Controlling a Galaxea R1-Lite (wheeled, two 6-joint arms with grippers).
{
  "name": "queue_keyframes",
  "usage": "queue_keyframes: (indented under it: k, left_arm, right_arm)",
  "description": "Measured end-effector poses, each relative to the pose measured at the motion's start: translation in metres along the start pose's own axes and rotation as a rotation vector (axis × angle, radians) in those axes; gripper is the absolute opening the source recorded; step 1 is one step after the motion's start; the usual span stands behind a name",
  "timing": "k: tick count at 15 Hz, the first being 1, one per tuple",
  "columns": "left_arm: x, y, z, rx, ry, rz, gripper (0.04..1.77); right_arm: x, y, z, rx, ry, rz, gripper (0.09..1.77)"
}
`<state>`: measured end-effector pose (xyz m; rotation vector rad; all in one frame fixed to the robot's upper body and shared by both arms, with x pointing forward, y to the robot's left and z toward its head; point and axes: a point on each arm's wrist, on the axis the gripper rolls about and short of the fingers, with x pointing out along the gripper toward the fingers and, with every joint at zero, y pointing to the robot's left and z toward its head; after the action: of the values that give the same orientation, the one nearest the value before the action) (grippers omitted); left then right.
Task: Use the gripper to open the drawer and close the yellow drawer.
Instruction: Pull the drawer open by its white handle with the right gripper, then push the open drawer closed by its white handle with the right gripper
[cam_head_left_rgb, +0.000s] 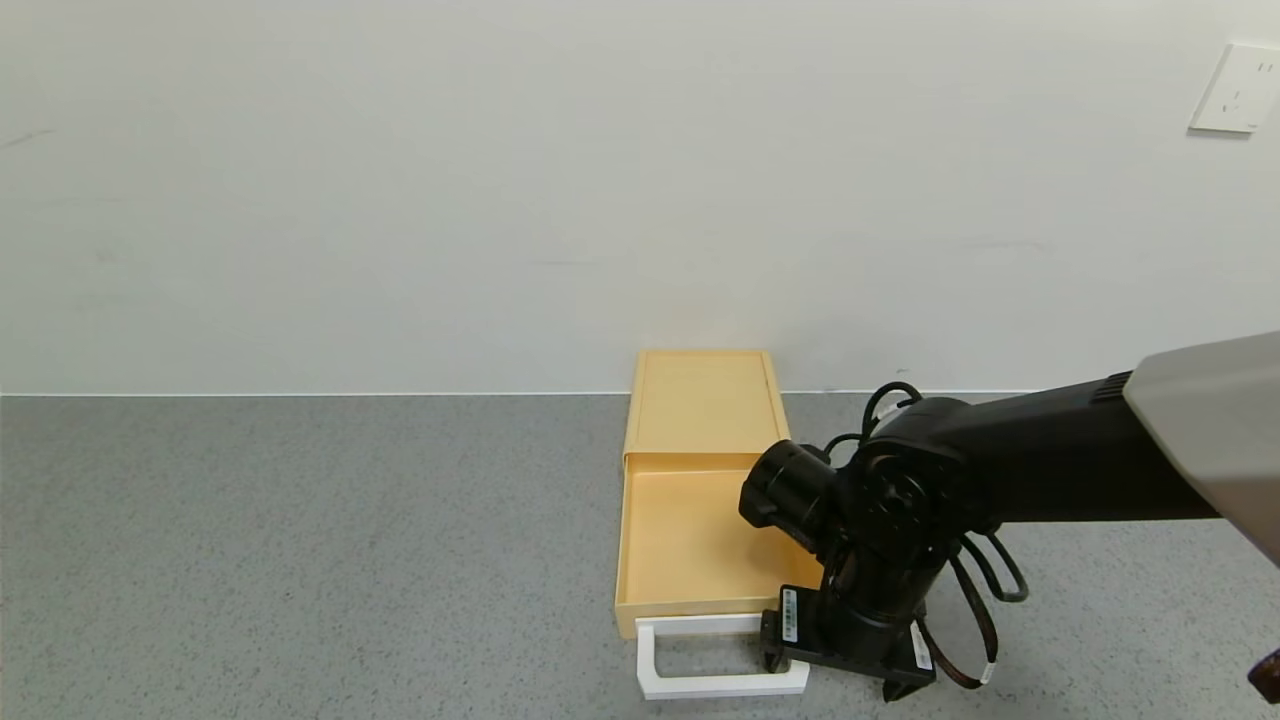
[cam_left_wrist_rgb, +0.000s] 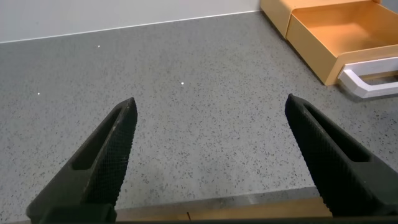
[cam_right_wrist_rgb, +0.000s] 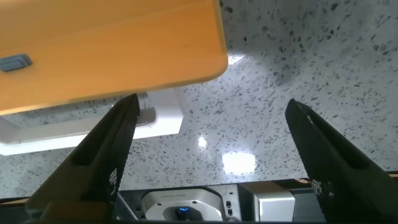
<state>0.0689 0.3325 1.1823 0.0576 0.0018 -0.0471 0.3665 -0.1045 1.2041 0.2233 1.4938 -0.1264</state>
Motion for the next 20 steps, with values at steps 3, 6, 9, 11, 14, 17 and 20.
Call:
queue_keyframes:
  k: [3, 6, 9, 11, 14, 17, 20]
  left_arm:
    - [0.0, 0.0, 0.0, 0.0, 0.0, 0.0, 1.72]
    - [0.0, 0.0, 0.0, 0.0, 0.0, 0.0, 1.72]
    - [0.0, 0.0, 0.0, 0.0, 0.0, 0.0, 1.72]
    - [0.0, 0.0, 0.0, 0.0, 0.0, 0.0, 1.72]
    - [0.0, 0.0, 0.0, 0.0, 0.0, 0.0, 1.72]
    - [0.0, 0.0, 0.0, 0.0, 0.0, 0.0, 1.72]
    - [0.0, 0.0, 0.0, 0.0, 0.0, 0.0, 1.72]
  right_arm:
    - [-0.007, -0.001, 0.002, 0.004, -0.021, 0.021, 1.71]
    - [-0.025, -0.001, 0.005, 0.003, -0.069, 0.091, 1.71]
    - [-0.053, -0.007, 0.002, -0.04, -0.119, 0.154, 1.71]
    - [-0.078, -0.016, -0.002, -0.097, -0.17, 0.202, 1.71]
    - [-0.12, -0.043, 0.0, -0.21, -0.261, 0.303, 1.71]
    - [-0.153, -0.083, 0.013, -0.291, -0.378, 0.446, 1.71]
    - [-0.164, -0.118, 0.017, -0.381, -0.521, 0.545, 1.71]
